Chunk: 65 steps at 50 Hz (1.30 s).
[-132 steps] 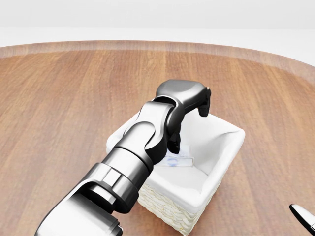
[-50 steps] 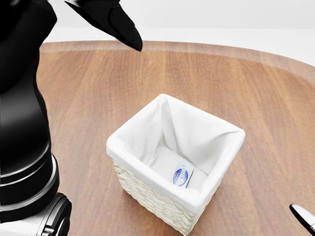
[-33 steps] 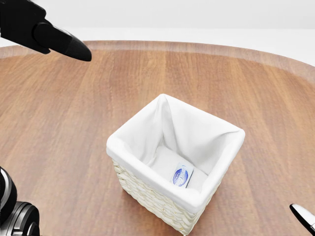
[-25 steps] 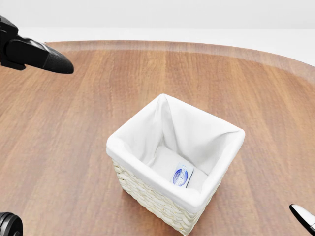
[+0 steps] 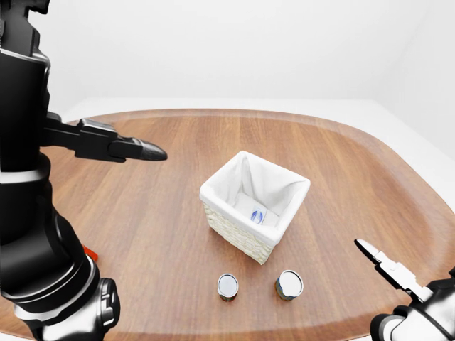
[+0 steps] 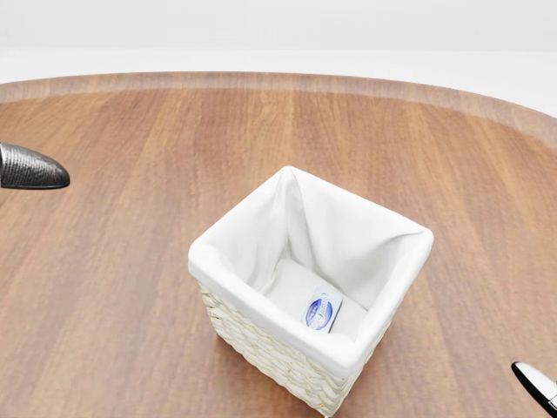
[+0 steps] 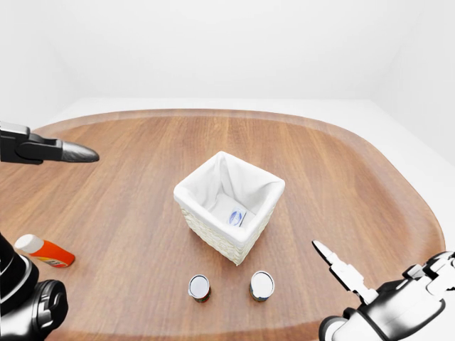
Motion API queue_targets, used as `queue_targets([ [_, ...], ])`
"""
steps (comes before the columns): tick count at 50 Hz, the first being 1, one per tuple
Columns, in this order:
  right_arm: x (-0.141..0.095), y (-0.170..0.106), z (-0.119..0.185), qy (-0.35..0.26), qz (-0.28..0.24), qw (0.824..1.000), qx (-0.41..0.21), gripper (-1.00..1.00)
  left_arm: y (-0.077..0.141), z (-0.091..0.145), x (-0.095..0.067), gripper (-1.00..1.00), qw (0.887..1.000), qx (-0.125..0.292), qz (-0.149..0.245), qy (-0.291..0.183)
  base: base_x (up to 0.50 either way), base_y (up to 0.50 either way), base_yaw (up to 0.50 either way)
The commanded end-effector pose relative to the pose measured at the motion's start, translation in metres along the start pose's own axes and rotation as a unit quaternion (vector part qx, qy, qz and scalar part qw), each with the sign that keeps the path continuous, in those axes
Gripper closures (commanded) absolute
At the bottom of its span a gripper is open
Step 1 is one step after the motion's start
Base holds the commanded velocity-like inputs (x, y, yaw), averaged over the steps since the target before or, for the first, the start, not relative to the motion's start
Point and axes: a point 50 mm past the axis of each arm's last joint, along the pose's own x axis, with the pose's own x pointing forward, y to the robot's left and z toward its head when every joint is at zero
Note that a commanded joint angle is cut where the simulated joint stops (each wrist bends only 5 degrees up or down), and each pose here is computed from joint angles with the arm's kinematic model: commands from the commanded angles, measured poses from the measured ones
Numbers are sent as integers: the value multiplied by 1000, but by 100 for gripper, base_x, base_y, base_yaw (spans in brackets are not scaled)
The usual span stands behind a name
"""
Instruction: Pick up the alphabet soup and the cream cheese box, and put them in the basket.
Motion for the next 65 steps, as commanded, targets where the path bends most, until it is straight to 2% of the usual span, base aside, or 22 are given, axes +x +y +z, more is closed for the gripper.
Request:
queue_targets([
  [1, 0, 0, 0, -1, 1, 1000, 0, -100, 1, -19, -20, -100, 998, -42, 12, 48, 0, 0, 0],
  [11, 0, 0, 0, -1, 1, 1000, -2, -100, -14, -43, -39, -100, 990, -84, 4, 117, 0, 0, 0],
  [13, 0, 0, -1, 1, 1, 1000, -3, -100, -29, -45, -41, -100, 987, -81, -39, 129, 0, 0, 0],
  [19, -1, 1, -1, 0, 2, 1000, -3, -100, -38, -56, -54, -100, 980, -94, -35, 173, 0, 0, 0],
  [31, 0, 0, 1, -2, 1, 1000, -2, -100, -47, -69, -72, -100, 967, -116, -39, 222, 0, 0, 0],
  [43, 0, 1, 0, -1, 3, 1000, -4, -100, -44, -71, -74, -100, 966, -126, -31, 223, 0, 0, 0],
  [49, 0, 0, -1, 0, 2, 1000, -4, -100, -43, -71, -73, -100, 967, -121, -33, 223, 0, 0, 0],
  [50, 0, 0, -1, 0, 2, 1000, -4, -100, -46, -70, -73, -100, 967, -110, -47, 224, 0, 0, 0],
  [55, 0, 0, -2, 2, 3, 1000, -5, -100, -46, -72, -74, -100, 967, -96, -51, 231, 0, 0, 0],
  [65, 0, 1, -2, 1, 3, 1000, -5, -100, -46, -75, -76, -100, 965, -99, -48, 238, 0, 0, 0],
])
